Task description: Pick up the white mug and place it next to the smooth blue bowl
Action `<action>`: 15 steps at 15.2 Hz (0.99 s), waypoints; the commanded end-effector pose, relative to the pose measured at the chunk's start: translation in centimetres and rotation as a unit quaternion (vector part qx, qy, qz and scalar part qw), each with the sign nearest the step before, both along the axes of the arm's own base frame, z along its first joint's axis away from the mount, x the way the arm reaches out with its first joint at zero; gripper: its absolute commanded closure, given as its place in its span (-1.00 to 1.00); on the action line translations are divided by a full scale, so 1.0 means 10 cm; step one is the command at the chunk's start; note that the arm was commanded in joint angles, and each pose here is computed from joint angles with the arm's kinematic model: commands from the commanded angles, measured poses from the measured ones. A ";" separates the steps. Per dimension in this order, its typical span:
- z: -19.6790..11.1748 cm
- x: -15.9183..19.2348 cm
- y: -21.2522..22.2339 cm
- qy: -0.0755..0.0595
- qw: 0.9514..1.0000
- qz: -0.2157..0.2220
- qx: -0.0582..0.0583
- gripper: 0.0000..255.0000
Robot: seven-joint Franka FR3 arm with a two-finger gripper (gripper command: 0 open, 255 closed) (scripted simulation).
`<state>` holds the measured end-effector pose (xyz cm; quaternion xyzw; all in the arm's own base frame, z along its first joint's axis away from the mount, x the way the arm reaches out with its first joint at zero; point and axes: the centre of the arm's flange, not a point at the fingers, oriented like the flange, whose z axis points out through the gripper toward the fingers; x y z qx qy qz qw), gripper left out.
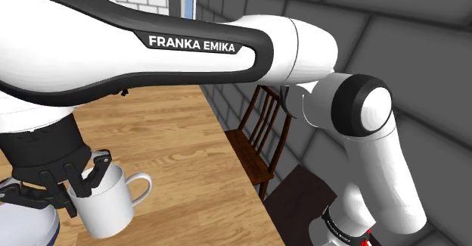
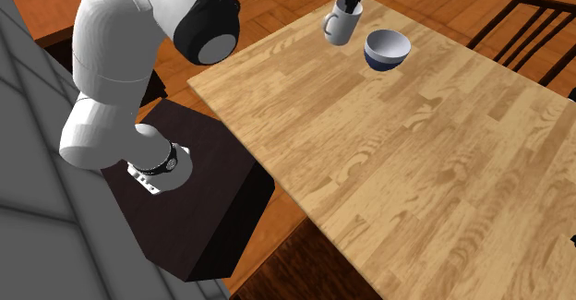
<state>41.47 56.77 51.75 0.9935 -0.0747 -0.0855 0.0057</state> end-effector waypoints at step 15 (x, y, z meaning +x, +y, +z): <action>-0.83 0.02 0.03 0.000 1.000 -0.001 0.000 1.00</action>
